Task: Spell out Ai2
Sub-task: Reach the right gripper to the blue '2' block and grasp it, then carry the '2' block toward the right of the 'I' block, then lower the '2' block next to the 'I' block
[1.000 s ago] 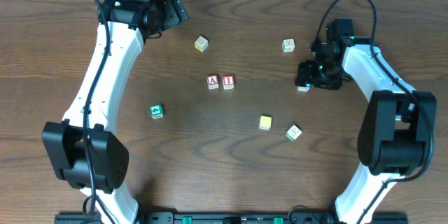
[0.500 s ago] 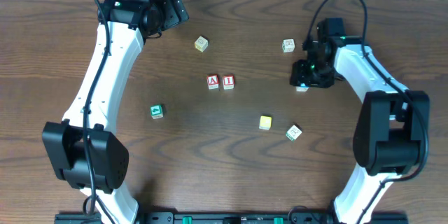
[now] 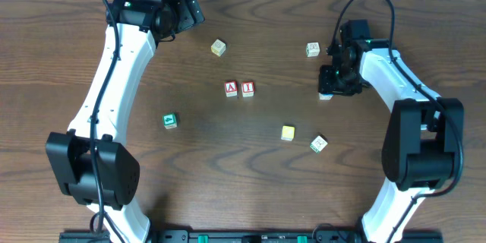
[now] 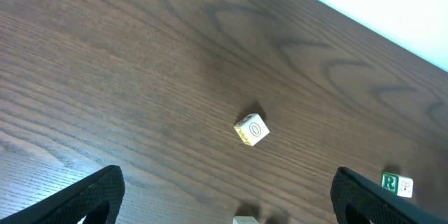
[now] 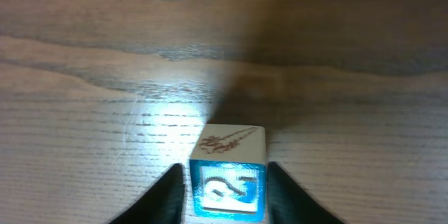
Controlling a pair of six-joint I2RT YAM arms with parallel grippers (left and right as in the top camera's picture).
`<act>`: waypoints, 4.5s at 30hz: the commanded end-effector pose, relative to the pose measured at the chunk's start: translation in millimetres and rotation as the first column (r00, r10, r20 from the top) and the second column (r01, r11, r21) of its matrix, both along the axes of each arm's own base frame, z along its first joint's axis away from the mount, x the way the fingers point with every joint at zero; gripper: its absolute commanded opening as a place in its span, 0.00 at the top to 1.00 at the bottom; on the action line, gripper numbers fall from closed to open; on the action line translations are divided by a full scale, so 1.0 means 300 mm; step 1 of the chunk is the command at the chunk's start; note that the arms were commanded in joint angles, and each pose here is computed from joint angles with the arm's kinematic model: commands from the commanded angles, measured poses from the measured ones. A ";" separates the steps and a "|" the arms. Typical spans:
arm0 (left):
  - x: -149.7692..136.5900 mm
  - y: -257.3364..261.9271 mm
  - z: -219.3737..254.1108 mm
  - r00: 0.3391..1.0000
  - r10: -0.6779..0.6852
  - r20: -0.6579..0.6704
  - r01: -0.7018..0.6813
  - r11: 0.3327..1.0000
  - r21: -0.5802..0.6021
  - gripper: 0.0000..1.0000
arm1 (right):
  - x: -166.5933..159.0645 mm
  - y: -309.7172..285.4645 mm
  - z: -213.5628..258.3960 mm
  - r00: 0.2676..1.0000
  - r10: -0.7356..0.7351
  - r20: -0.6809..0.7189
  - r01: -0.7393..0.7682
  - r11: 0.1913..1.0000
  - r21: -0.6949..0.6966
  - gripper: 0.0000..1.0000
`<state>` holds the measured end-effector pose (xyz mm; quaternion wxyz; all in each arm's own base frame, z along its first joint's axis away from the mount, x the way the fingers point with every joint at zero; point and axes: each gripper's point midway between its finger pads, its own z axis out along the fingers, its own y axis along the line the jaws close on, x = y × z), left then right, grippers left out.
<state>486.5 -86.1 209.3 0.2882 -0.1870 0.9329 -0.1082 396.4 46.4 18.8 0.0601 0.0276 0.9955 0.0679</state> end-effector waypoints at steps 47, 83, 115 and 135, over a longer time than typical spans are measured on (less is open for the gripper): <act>-0.009 0.014 -0.023 1.000 0.008 -0.024 -0.007 1.000 0.026 0.05 | 0.063 0.017 0.010 0.467 -0.876 -0.117 0.884 0.460 0.082 0.98; -0.026 0.226 -0.047 0.992 0.089 -0.089 -0.093 0.995 -0.036 0.03 | 0.136 0.499 0.095 0.541 -0.841 0.007 0.818 0.527 0.231 0.98; -0.037 0.287 -0.054 0.986 0.127 -0.106 -0.131 0.991 -0.032 0.03 | 0.064 0.555 0.032 0.508 -0.857 -0.089 0.855 0.489 0.170 0.98; -0.038 0.287 -0.054 0.986 0.127 -0.107 -0.131 0.991 -0.032 0.03 | 0.080 0.562 0.006 0.510 -0.856 -0.081 0.853 0.491 0.177 0.90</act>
